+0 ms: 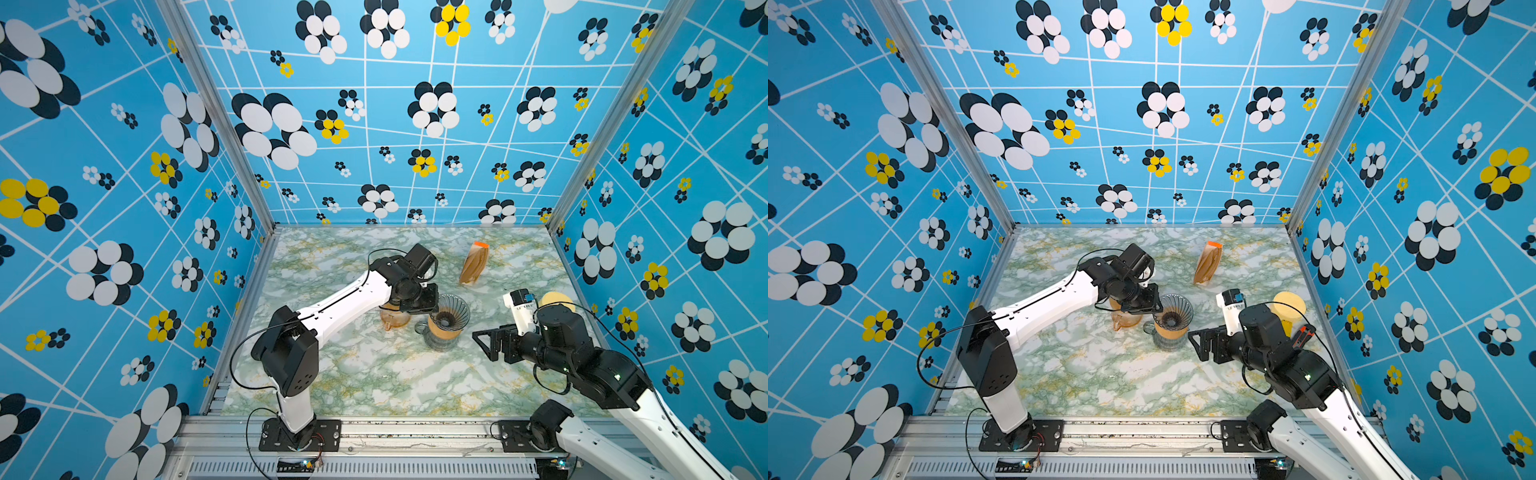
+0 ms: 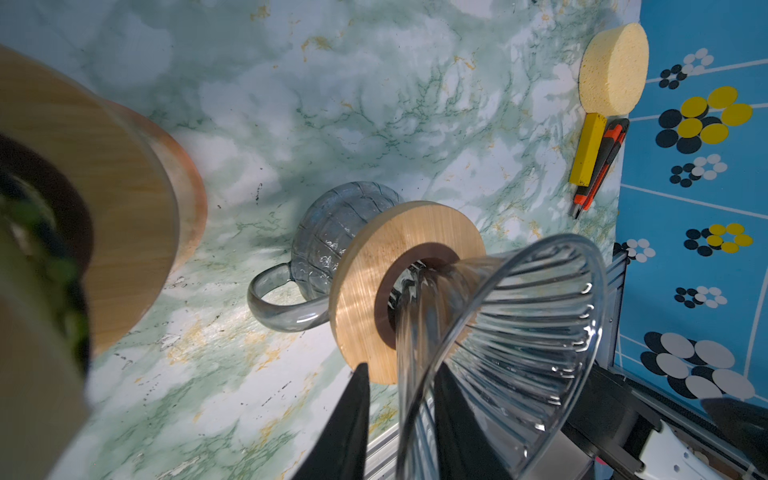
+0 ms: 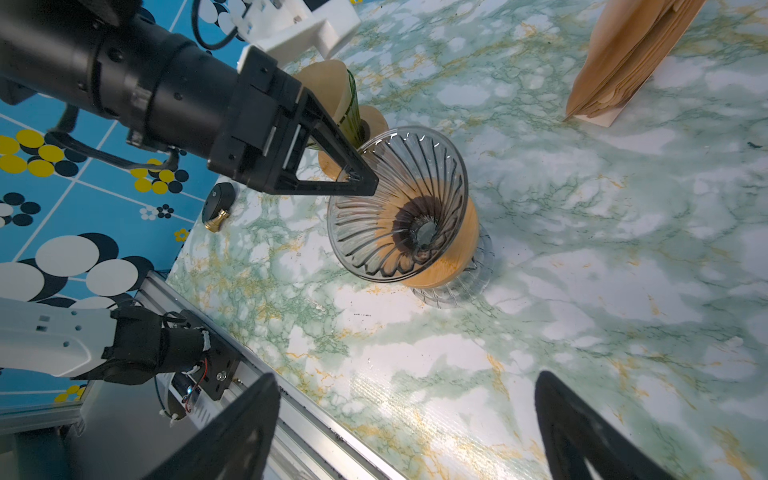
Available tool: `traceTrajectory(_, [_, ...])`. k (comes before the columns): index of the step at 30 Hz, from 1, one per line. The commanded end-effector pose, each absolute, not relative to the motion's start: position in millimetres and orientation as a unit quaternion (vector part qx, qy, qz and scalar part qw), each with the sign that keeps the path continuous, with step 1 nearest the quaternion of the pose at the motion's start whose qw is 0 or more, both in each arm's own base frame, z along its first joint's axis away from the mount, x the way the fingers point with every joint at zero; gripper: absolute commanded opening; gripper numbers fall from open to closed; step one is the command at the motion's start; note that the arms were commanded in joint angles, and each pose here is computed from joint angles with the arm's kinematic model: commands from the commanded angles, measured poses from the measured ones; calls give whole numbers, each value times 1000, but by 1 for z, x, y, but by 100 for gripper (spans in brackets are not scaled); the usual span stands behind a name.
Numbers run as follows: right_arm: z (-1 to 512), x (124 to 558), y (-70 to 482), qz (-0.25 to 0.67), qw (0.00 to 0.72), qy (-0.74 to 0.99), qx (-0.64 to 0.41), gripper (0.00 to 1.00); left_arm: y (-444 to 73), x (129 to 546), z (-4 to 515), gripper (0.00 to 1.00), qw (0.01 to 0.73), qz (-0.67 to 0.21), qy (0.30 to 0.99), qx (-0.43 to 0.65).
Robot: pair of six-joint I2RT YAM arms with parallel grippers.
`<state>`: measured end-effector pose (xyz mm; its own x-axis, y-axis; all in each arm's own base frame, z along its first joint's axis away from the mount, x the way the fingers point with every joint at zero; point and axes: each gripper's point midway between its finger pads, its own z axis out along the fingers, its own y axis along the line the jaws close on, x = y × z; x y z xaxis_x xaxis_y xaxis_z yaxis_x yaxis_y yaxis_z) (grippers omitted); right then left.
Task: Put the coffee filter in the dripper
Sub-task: 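Open the left gripper and release the dripper while the right reaches toward the filter pack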
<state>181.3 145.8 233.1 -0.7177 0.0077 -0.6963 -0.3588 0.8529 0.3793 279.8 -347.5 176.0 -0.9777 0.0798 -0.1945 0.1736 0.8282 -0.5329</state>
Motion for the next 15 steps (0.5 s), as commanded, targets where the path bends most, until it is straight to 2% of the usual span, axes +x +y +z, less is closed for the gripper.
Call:
traceTrajectory(1, [247, 189, 143, 248, 379, 888, -78, 95, -335, 281, 213, 34, 124, -301, 943, 72])
traceTrajectory(7, [256, 202, 138, 230, 392, 890, -48, 89, -319, 276, 250, 42, 180, -315, 927, 93])
traceTrajectory(10, [262, 213, 135, 210, 401, 891, -37, 83, -311, 275, 264, 55, 217, -329, 912, 114])
traceTrajectory(15, [264, 237, 130, 187, 398, 898, -23, 73, -289, 270, 280, 99, 276, -345, 887, 134])
